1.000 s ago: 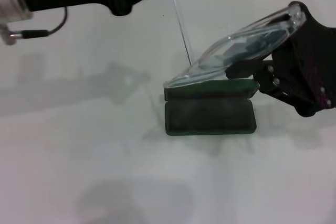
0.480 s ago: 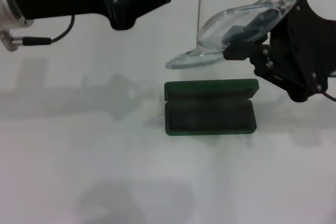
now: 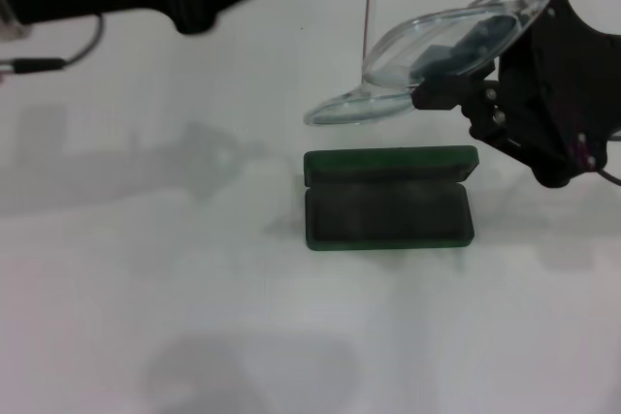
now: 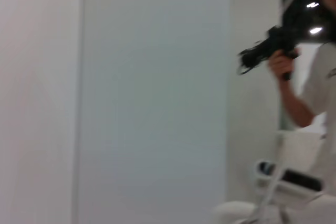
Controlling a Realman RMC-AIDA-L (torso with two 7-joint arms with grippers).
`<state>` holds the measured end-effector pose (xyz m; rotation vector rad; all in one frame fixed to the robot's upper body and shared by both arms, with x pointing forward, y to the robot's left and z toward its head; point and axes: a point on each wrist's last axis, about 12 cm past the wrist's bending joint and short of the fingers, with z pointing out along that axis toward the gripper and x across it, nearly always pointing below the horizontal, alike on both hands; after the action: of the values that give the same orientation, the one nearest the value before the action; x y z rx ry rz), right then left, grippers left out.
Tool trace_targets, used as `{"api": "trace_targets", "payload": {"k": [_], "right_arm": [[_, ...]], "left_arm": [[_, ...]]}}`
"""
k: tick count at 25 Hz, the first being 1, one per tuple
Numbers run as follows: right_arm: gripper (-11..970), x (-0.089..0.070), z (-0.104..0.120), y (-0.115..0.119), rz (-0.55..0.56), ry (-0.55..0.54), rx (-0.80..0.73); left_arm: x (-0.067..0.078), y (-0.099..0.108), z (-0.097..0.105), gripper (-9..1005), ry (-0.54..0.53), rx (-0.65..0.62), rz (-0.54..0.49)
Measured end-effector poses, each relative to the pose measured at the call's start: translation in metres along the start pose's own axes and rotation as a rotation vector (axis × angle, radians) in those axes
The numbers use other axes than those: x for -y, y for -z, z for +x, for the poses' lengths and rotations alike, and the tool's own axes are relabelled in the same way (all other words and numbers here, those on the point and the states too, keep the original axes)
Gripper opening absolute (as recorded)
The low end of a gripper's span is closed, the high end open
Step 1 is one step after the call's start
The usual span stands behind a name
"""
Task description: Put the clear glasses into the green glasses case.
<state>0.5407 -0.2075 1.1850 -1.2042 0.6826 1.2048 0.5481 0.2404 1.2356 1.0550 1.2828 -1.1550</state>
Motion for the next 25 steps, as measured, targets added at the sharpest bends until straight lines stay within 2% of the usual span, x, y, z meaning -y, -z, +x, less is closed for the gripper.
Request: {"api": "trace_targets", "payload": {"k": [3, 5, 8, 15, 25], "right_arm": [[55, 0.0, -0.001, 0.0, 0.0, 0.009, 0.009], [55, 0.001, -0.002, -0.001, -0.002, 0.011, 0.009], [55, 0.004, -0.002, -0.003, -0.002, 0.017, 0.006], [56, 0.007, -0.002, -0.005, -0.006, 0.024, 0.004], [55, 0.006, -0.001, -0.005, -0.005, 0.019, 0.004]], "left_arm": [[-0.002, 0.003, 0.0, 34, -0.004, -0.002, -0.019], [-0.006, 0.016, -0.002, 34, -0.009, 0.01, -0.083], [-0.006, 0.016, -0.001, 34, -0.008, 0.017, -0.083], [-0.002, -0.003, -0.004, 34, -0.009, 0.036, -0.002], [-0.005, -0.016, -0.005, 34, -0.007, 0.029, 0.003]]}}
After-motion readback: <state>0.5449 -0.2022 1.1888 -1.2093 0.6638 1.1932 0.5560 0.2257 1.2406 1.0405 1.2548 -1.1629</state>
